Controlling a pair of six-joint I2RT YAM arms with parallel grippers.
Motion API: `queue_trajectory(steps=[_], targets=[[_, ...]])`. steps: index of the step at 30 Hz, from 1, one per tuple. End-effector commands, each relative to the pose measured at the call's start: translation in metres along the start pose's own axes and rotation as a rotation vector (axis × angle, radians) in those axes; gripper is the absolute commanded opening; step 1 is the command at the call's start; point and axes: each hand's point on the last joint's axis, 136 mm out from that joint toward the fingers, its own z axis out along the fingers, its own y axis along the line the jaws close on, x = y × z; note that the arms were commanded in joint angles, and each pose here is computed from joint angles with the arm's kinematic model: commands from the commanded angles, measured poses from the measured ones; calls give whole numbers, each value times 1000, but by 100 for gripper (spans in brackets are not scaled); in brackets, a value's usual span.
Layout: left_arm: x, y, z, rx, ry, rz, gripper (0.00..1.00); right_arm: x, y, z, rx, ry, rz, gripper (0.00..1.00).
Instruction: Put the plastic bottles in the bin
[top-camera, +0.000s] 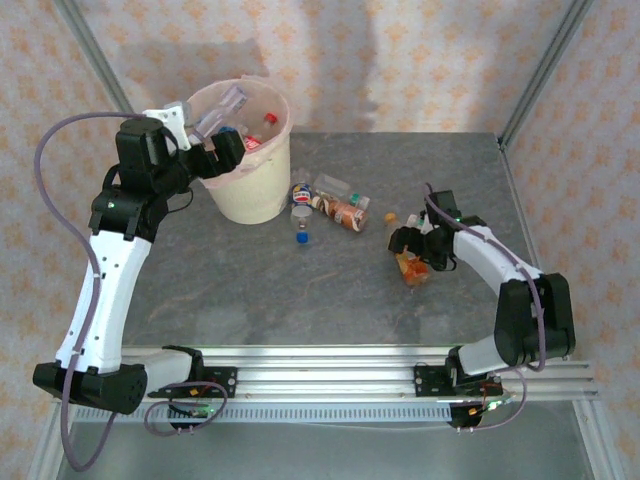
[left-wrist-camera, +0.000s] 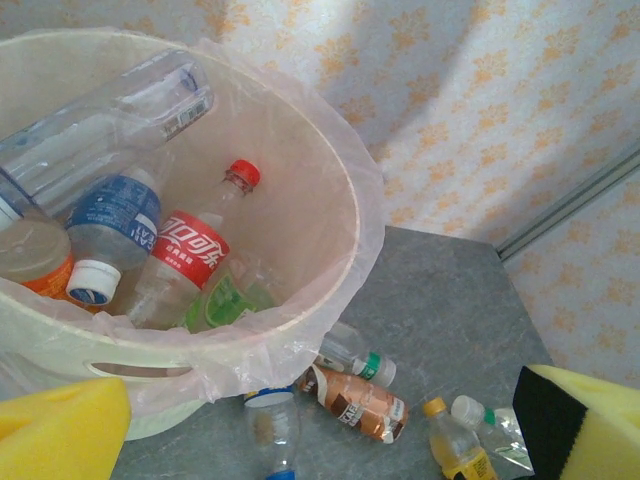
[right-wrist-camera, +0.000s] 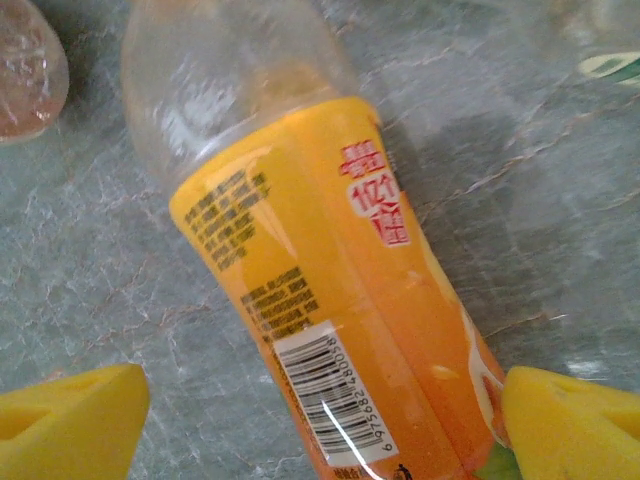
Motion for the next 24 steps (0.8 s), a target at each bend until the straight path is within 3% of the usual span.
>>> queue_trajectory(steps=[1, 15, 24], targets=[[-9, -6, -1, 15, -37, -3, 100, 14, -5, 8, 60, 51, -9, 91], [-8, 6, 1, -46, -46, -50, 100, 29, -5, 43, 219, 116, -92, 86], [-10, 11, -1, -72, -64, -74, 100, 28, 4, 38, 260, 91, -146, 59]])
